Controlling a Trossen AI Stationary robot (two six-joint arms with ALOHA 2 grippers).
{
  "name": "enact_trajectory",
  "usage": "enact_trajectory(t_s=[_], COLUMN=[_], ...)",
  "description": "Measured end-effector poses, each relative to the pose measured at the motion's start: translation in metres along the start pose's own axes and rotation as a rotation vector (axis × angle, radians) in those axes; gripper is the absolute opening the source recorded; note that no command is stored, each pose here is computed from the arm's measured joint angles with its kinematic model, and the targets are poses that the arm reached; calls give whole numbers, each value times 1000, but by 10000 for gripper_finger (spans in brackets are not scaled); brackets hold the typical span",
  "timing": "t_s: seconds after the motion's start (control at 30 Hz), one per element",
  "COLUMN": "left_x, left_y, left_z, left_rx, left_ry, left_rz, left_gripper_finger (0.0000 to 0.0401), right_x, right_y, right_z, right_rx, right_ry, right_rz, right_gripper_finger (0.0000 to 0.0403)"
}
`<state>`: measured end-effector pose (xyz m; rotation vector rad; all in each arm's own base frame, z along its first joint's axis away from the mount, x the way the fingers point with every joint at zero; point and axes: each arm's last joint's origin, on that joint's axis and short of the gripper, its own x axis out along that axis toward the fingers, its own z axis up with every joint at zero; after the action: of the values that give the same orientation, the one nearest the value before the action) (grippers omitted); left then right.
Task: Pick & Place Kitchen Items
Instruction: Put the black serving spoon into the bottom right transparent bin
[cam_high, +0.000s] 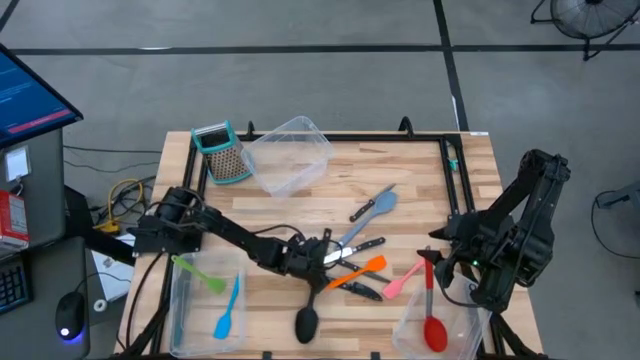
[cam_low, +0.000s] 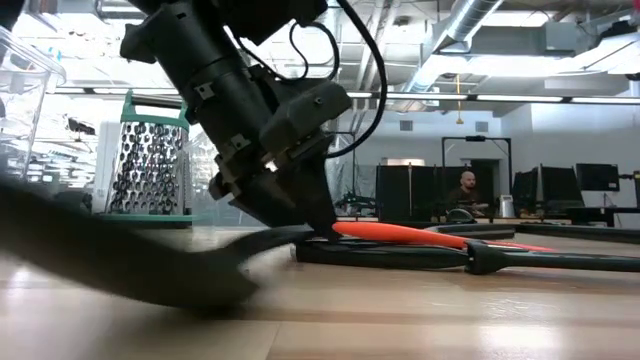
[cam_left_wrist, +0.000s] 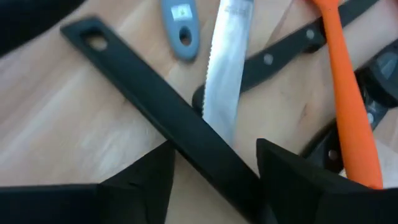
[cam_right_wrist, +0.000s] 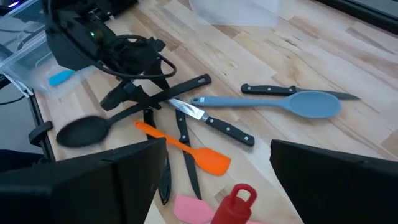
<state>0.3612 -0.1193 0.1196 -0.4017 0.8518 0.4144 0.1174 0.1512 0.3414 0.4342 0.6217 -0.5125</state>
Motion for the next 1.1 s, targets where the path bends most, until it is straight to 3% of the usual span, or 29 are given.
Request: enact_trajectory(t_s=[0.2,0.47,0.77,1.1], left_x=[4,4,-4,-74], left_y=[5,8,10,12], left_z=[1,4,9,61], left_rx=[-7,-28,-20,-22], left_ry=[35,53,30,-225], left_rz=[2,5,4,-81], left_gripper_finger=[152,52,52,52], right_x=[0,0,0,2], right_y=[0,0,0,-3], right_z=[0,0,2,14], right_rx=[1,-11,-30,-19], right_ry=[0,0,-49,-263], right_rz=[1,2,3,5], right_gripper_finger=[282,282,282,282])
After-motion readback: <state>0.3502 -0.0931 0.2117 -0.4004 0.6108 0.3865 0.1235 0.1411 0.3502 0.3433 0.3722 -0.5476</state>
